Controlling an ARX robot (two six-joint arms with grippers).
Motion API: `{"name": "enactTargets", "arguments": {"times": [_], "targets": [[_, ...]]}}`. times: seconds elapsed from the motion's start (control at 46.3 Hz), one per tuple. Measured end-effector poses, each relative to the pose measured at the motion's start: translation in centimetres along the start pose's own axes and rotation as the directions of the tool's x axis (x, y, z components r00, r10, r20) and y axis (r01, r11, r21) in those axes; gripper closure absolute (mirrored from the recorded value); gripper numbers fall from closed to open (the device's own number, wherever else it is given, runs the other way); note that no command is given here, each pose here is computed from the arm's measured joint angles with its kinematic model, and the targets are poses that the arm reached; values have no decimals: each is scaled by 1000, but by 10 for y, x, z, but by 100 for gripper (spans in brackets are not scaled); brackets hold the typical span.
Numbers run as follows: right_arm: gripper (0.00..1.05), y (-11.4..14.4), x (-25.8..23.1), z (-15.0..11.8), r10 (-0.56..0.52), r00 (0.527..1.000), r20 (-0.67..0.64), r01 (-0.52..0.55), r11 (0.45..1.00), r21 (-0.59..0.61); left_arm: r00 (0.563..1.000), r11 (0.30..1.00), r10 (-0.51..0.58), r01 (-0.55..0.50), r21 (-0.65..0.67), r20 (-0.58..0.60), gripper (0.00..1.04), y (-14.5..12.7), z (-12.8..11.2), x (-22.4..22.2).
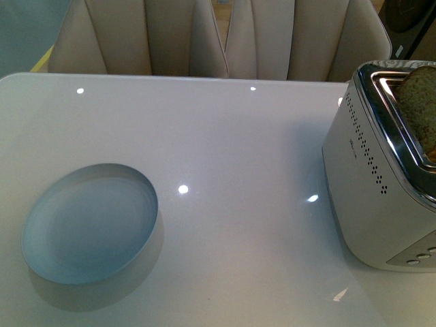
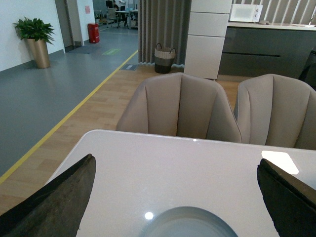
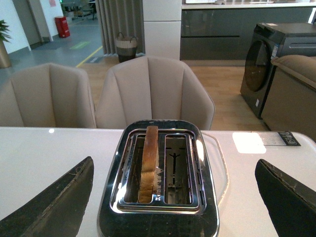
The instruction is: Left arm holds plate, right arm toasts bread
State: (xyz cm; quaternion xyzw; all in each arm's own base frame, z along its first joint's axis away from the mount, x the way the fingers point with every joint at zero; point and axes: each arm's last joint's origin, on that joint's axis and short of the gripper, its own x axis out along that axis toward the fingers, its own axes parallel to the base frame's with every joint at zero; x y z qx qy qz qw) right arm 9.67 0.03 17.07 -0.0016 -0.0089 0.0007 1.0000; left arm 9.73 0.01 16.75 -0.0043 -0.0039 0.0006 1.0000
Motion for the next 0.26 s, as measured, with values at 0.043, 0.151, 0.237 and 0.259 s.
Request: {"name": "enactTargets", "arguments": {"times": [0.043, 0.151, 0.237, 0.259], "targets": [[9, 0, 0, 0, 0, 1000, 0, 0, 1000, 0, 1000, 1000, 0, 0, 0, 0, 7, 0, 0, 0], [9, 0, 0, 0, 0, 1000, 0, 0, 1000, 0, 1000, 1000, 0, 0, 0, 0, 7, 0, 0, 0], [9, 0, 0, 0, 0, 1000, 0, 0, 1000, 0, 1000, 1000, 0, 0, 0, 0, 7, 0, 0, 0], [9, 0, 0, 0, 0, 1000, 0, 0, 1000, 0, 1000, 1000, 0, 0, 0, 0, 7, 0, 0, 0]]}}
